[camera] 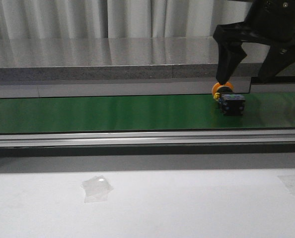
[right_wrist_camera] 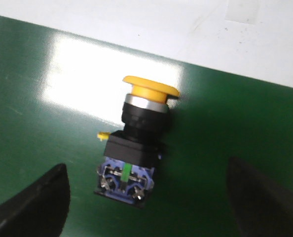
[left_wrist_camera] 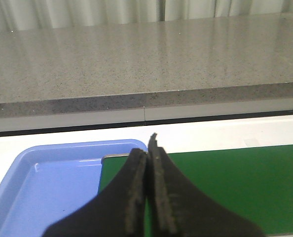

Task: Move button from left to right
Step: 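Lower the right gripper over the button and close on it, then lift the button off the belt and carry it over the green tray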

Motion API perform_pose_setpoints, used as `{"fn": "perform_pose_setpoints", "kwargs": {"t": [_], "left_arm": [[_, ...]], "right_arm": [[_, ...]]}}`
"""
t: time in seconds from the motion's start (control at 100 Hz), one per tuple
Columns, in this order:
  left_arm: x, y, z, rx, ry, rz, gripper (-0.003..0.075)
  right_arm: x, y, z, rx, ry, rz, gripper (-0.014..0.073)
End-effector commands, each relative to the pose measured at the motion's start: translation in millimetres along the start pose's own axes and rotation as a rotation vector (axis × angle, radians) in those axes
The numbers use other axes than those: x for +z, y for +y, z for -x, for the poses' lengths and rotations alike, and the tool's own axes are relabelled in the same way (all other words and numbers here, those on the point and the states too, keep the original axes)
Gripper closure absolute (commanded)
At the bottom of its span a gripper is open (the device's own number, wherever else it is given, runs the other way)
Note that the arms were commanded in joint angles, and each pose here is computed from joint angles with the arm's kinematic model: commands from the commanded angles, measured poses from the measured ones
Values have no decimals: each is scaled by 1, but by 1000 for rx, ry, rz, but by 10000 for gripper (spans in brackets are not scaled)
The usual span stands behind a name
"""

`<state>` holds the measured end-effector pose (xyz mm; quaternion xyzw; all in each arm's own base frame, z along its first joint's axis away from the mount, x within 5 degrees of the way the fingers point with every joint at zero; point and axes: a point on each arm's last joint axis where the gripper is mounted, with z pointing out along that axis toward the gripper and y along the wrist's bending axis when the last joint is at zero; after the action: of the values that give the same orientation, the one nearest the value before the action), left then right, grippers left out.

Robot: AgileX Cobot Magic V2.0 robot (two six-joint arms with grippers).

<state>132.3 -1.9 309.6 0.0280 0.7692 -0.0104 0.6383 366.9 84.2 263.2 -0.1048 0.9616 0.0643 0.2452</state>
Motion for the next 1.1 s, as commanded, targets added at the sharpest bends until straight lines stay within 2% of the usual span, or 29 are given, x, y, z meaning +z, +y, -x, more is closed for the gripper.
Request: {"fn": "perform_pose_setpoints", "kwargs": {"t": [0.0,0.28,0.34,0.41,0.53,0.62,0.88,1.0,1.09], "left_arm": [[-2,3,14,-13,-73,31,740],[-2,3,14,-13,-73,31,740],[-2,3,14,-13,-73,31,740],[-2,3,14,-13,-73,31,740],[-2,3,14,-13,-73,31,740],[-2,3,14,-13,-73,31,740],[-2,3,14,-13,-73,31,740],[-2,3,14,-13,-73,31,740],[-2,3,14,-13,-73,31,740]], "right_arm": [[-17,0,16,-28,-101,-16,-38],[9,-7,13,-80,-40,-69,-37],[16,-8,10,-79,-8,-70,-12],[20,-8,8,-67,25,-69,79],[19,-8,6,-58,38,-69,370],[12,-8,9,-58,32,-69,516],[-33,-11,30,-70,-51,-101,533],[-52,-31,36,-40,-98,-147,533],[-62,-57,36,13,-115,-186,533]]}}
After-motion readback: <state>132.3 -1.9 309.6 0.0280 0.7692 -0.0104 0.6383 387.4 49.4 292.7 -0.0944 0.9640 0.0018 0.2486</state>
